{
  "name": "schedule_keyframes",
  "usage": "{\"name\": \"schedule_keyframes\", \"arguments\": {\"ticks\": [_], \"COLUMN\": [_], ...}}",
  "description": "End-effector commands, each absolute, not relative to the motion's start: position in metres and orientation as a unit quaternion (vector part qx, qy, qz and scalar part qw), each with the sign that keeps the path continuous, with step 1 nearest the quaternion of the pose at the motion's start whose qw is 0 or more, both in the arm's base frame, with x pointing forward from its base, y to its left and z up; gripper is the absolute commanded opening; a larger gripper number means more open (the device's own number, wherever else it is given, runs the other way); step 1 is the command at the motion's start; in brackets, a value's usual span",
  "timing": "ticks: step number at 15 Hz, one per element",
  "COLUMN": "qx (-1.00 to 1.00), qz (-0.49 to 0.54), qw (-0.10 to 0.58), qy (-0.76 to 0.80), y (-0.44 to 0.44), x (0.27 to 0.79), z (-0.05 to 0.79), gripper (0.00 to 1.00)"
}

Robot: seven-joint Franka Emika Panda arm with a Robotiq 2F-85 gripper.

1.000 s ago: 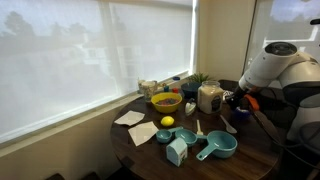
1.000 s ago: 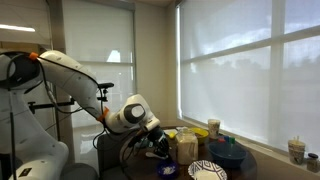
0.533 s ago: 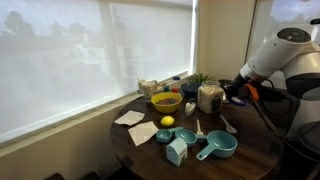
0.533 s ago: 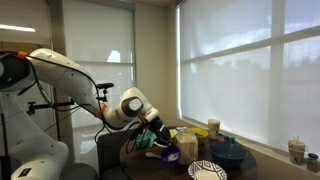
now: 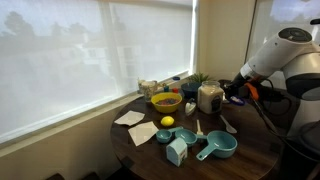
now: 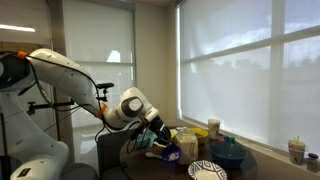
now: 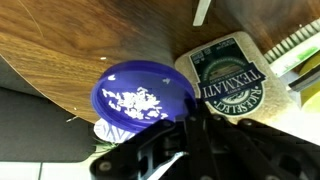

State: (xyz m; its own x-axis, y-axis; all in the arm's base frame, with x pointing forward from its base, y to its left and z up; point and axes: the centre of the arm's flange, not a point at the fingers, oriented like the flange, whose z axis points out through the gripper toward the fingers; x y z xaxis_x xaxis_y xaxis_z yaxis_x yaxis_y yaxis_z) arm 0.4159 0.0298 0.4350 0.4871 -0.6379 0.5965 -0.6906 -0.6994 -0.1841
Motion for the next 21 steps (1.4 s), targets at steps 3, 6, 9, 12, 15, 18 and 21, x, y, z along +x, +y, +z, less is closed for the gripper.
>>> {"name": "schedule_keyframes", "arguments": {"ticks": [3,6,9,12,15,18,21], "qx": [0.863,0.864,0.869,0.871,0.87,0.87,0.872], "qz": [0.326,0.322,0.321,0.321,0.319,0.318,0.322], "qw": [0.019,-0.003,-0.014,-0.008,-0.007,-0.005,-0.019], "qy": [-0.386,-0.388,-0.378,-0.372,-0.376,-0.376,-0.368], "y": [0.032,0.033,0.034,0.035,0.032,0.032,0.039], "x": [0.417,0.419,0.423,0.427,0.427,0.427,0.427], "z": [0.442,0.454,0.47,0.484,0.468,0.466,0.477], "gripper": [0.01,0.01,0.01,0.01,0.04,0.01,0.01]}}
